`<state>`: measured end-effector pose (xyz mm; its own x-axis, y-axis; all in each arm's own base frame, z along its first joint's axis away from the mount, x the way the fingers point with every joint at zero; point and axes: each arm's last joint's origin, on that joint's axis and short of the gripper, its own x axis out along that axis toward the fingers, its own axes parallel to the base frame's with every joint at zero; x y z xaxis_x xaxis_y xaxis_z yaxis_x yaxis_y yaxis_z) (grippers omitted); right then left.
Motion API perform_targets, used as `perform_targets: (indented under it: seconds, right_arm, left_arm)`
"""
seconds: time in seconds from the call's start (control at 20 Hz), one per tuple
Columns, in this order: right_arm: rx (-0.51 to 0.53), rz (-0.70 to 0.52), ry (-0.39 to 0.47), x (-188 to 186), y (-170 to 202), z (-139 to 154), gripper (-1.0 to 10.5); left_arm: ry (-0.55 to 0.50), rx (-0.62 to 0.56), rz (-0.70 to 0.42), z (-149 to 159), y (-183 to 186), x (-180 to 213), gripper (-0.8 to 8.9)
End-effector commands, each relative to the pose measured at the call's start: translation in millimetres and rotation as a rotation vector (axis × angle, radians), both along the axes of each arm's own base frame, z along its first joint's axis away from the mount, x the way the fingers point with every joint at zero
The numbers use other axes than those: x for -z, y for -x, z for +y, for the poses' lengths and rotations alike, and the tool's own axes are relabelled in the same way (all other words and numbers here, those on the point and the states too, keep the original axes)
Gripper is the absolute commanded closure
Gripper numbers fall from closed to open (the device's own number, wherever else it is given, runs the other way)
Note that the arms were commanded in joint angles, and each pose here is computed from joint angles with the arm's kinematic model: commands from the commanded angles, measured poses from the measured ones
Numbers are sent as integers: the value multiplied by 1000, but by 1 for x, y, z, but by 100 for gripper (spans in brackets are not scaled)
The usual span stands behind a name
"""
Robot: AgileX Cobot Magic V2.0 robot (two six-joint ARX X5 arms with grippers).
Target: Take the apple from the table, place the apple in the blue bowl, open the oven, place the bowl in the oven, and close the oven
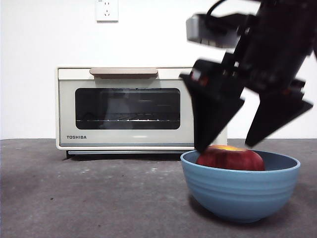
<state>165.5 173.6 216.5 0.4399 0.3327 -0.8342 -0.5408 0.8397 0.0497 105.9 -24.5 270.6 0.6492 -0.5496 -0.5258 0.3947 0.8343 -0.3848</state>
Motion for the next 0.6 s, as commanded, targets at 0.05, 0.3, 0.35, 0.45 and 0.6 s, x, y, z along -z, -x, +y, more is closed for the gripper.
perform_targets:
  seconds: [0.05, 0.3, 0.35, 0.45, 0.6]
  right_arm:
    - [6, -96, -7, -25, -1, 1, 446]
    - [232, -245, 265, -49, 7, -39, 446]
    - [265, -228, 295, -49, 7, -48, 446]
    - [319, -189, 318, -51, 7, -65, 446]
    - [323, -65, 268, -48, 5, -77, 446]
  left_arm:
    - [22, 4, -37, -2, -9, -9, 806]
    - [34, 56, -76, -14, -37, -15, 806]
    - [33, 62, -86, -17, -45, -18, 806]
    - [30, 66, -121, -24, -62, -25, 806]
    - [42, 81, -168, -36, -93, -37, 806]
